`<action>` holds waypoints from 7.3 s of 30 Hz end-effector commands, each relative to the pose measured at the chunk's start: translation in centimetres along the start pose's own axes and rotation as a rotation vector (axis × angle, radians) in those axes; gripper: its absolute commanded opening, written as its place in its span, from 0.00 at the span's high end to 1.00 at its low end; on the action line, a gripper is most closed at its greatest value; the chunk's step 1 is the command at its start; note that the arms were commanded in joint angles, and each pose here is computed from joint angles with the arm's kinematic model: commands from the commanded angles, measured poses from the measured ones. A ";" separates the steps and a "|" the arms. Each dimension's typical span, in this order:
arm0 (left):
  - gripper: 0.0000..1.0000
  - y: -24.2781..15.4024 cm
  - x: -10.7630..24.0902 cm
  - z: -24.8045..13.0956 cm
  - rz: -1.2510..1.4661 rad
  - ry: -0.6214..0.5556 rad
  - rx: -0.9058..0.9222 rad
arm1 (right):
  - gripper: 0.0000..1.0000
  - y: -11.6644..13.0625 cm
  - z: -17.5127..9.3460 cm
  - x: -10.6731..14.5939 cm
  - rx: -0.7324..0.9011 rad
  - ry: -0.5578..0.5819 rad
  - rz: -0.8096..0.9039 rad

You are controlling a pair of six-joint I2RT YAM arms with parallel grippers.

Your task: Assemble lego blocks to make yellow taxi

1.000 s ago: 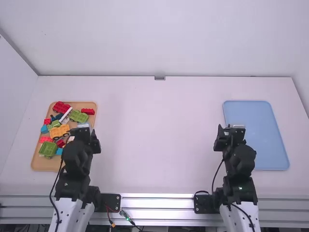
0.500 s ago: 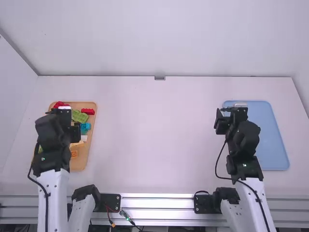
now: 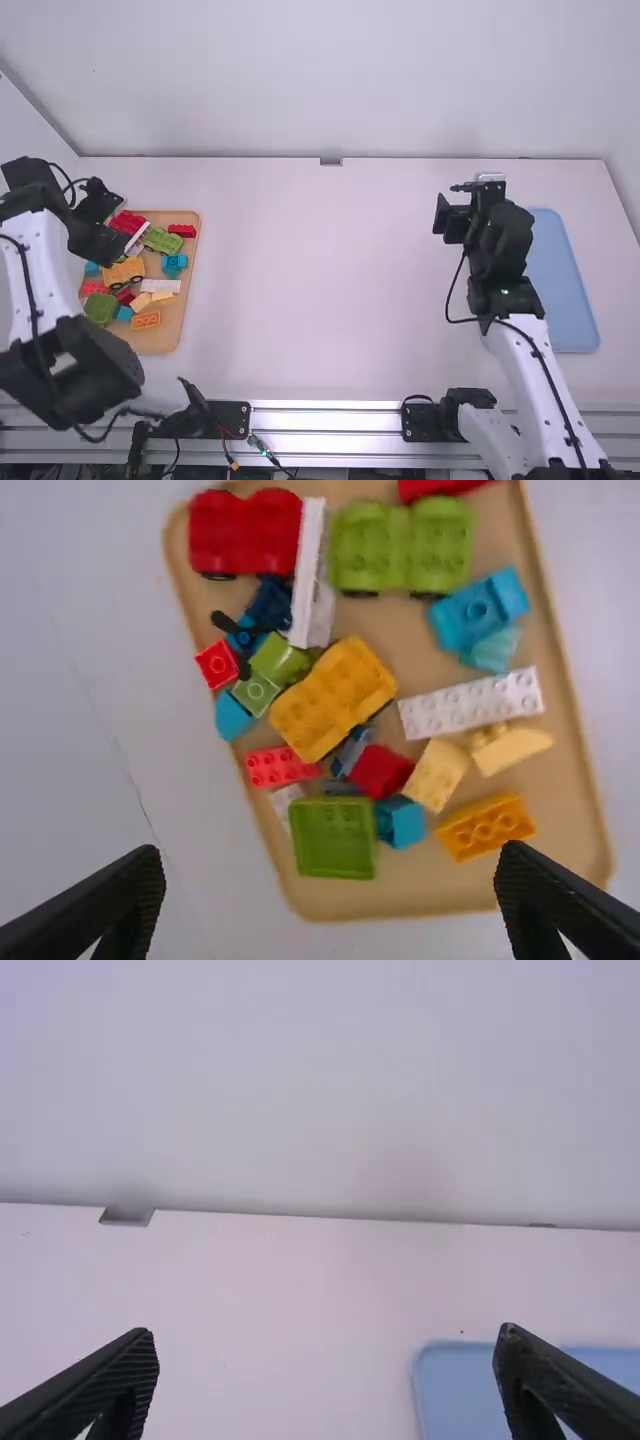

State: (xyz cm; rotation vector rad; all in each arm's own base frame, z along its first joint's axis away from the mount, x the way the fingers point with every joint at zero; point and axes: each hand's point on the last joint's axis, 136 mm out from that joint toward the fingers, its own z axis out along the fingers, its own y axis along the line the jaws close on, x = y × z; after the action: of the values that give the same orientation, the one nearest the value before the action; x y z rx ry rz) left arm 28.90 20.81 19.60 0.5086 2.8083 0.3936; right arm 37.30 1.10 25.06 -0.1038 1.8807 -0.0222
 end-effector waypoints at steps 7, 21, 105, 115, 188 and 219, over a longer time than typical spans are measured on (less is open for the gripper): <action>0.04 3.5 1.5 4.1 0.355 0.096 0.078 | 0.04 1.3 1.7 -2.8 -0.033 -0.034 -0.019; 0.01 2.2 0.6 8.1 0.692 0.000 0.232 | 0.01 2.3 2.3 -2.9 -0.061 -0.021 0.061; 0.49 -1.4 -0.1 19.4 0.706 0.092 0.313 | 0.01 5.9 2.0 -3.6 -0.145 -0.043 0.034; 0.55 -3.6 -6.9 13.4 0.688 0.083 0.320 | 0.01 5.6 2.0 -3.5 -0.126 -0.042 0.024; 0.01 -47.5 -16.7 7.6 1.040 -0.110 0.355 | 0.01 -1.3 1.4 -2.6 -0.030 -0.009 0.038; 0.01 -5.1 -13.0 1.5 0.002 0.053 0.247 | 0.01 -0.7 1.3 -4.9 -0.050 -0.102 0.028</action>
State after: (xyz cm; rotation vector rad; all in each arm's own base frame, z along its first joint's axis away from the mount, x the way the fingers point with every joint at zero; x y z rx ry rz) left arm 40.28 11.79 18.67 0.5246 2.9442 0.1007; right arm 40.13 0.71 26.61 -0.1055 1.8443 0.0511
